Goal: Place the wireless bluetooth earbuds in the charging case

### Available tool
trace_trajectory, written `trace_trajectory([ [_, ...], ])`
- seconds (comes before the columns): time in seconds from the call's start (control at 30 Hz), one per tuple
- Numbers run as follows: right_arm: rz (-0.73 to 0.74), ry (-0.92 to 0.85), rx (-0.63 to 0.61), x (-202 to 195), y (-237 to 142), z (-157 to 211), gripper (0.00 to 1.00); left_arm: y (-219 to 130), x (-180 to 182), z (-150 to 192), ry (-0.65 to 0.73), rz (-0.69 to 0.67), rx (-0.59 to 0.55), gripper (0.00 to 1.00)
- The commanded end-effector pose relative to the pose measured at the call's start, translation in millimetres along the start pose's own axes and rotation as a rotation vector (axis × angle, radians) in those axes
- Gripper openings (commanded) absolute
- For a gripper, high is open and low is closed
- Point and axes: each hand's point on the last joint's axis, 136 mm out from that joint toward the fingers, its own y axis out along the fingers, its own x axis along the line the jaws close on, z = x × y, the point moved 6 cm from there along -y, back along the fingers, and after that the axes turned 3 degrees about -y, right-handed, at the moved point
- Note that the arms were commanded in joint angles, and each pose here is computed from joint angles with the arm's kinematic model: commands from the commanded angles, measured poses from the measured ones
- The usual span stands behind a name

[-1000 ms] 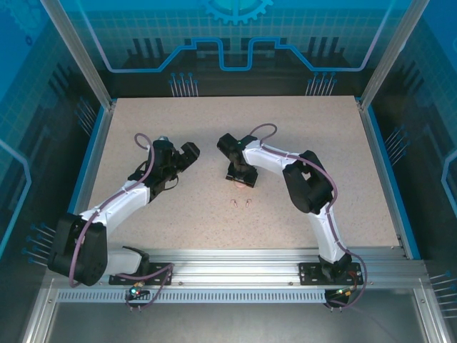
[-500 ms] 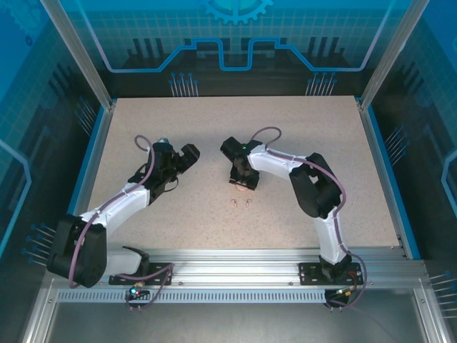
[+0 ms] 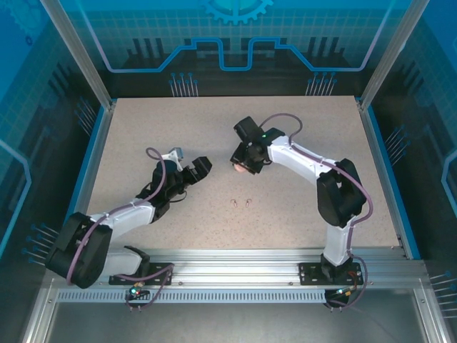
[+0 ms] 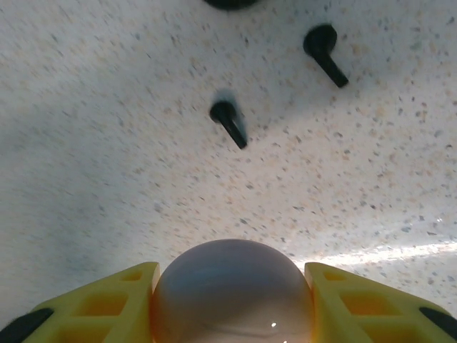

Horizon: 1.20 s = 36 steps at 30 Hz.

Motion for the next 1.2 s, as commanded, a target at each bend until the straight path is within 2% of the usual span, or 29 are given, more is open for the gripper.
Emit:
trace_trajectory([
  [0.0, -0.111, 0.082, 0.017, 17, -12, -14, 0.42, 8, -27, 3, 0.070, 0.167, 0.013, 0.99],
  [0.2, -0.208, 0.195, 0.055, 24, -10, -26, 0.42, 27, -43, 12, 0.103, 0.240, 0.061, 0.94],
  [0.37, -0.231, 0.212, 0.063, 30, -12, -27, 0.42, 41, -52, 14, 0.119, 0.275, 0.077, 0.77],
  [0.63, -0.252, 0.211, 0.068, 34, -17, -23, 0.42, 63, -63, 18, 0.120, 0.319, 0.105, 0.60],
  [1.17, -0.272, 0.210, 0.084, 34, -15, -17, 0.42, 83, -61, 19, 0.094, 0.319, 0.094, 0.48],
])
